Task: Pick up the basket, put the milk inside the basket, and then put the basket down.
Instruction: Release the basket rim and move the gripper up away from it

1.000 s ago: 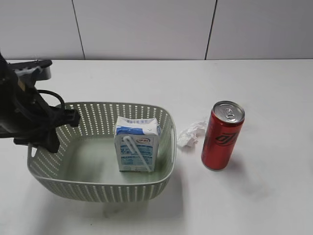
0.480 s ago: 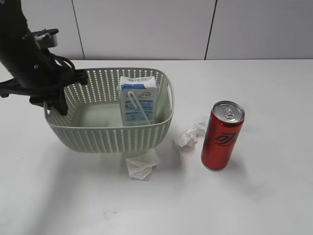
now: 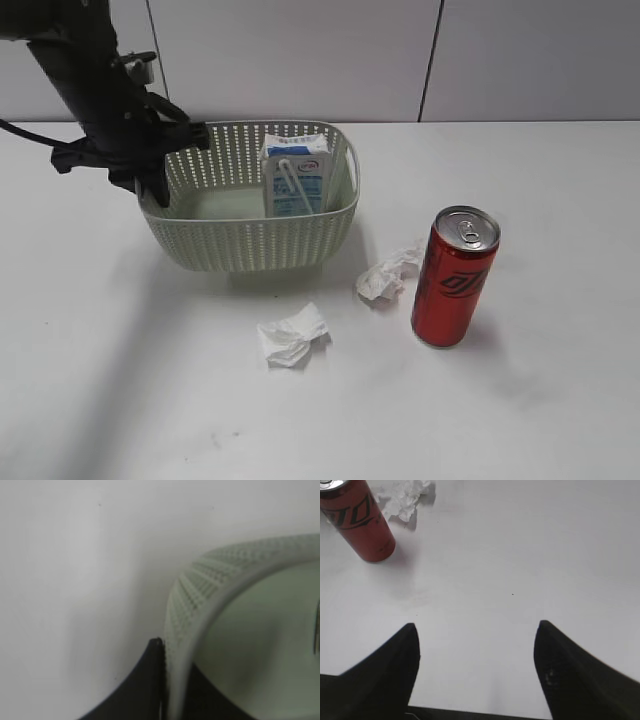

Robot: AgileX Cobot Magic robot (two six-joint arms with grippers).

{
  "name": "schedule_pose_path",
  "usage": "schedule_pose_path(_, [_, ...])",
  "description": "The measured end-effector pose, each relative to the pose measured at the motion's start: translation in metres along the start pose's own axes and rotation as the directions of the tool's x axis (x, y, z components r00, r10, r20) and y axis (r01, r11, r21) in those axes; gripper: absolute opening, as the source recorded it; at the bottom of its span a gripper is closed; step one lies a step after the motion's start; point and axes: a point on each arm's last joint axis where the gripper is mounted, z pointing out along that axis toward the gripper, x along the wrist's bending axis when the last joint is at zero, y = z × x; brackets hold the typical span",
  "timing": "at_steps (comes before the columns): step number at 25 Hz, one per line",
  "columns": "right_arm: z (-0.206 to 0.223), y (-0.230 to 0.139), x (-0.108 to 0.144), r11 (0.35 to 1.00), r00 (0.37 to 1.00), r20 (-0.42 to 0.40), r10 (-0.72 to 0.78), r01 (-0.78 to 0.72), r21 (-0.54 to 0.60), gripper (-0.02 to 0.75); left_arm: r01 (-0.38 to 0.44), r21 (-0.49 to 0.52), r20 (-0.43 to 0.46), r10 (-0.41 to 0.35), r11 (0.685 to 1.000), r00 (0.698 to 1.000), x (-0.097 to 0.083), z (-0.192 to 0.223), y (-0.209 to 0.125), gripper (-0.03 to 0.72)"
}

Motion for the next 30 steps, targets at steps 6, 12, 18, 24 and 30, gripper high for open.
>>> schedule_pose_path(6, [-0.021,-0.028,0.009,0.992,1.0,0.021,-0.001,0.004,-0.125,0.56,0.003,0.014,-0.008,-0.003,1.0,1.0,-0.001,0.024,0.008,-0.001])
schedule_pose_path(12, [-0.027,-0.046,0.014,0.976,0.999,0.033,0.023,-0.015,-0.218,0.56,0.008,-0.003,-0.002,-0.008,1.0,1.0,-0.001,0.04,0.011,-0.001])
schedule_pose_path(18, [-0.026,-0.05,0.01,0.971,0.996,0.091,0.009,0.013,-0.237,0.56,0.008,-0.058,0.018,-0.007,0.998,1.0,-0.003,0.04,0.017,-0.001])
schedule_pose_path(24, [-0.026,-0.05,0.01,0.971,0.995,0.095,0.009,0.014,-0.24,0.545,-0.008,-0.069,0.003,0.009,0.998,1.0,-0.001,0.04,0.017,-0.001])
schedule_pose_path(30, [-0.026,-0.05,0.01,0.969,0.998,0.061,-0.019,0.033,-0.245,0.539,-0.027,-0.077,0.002,0.027,0.997,1.0,-0.002,0.04,0.018,0.055])
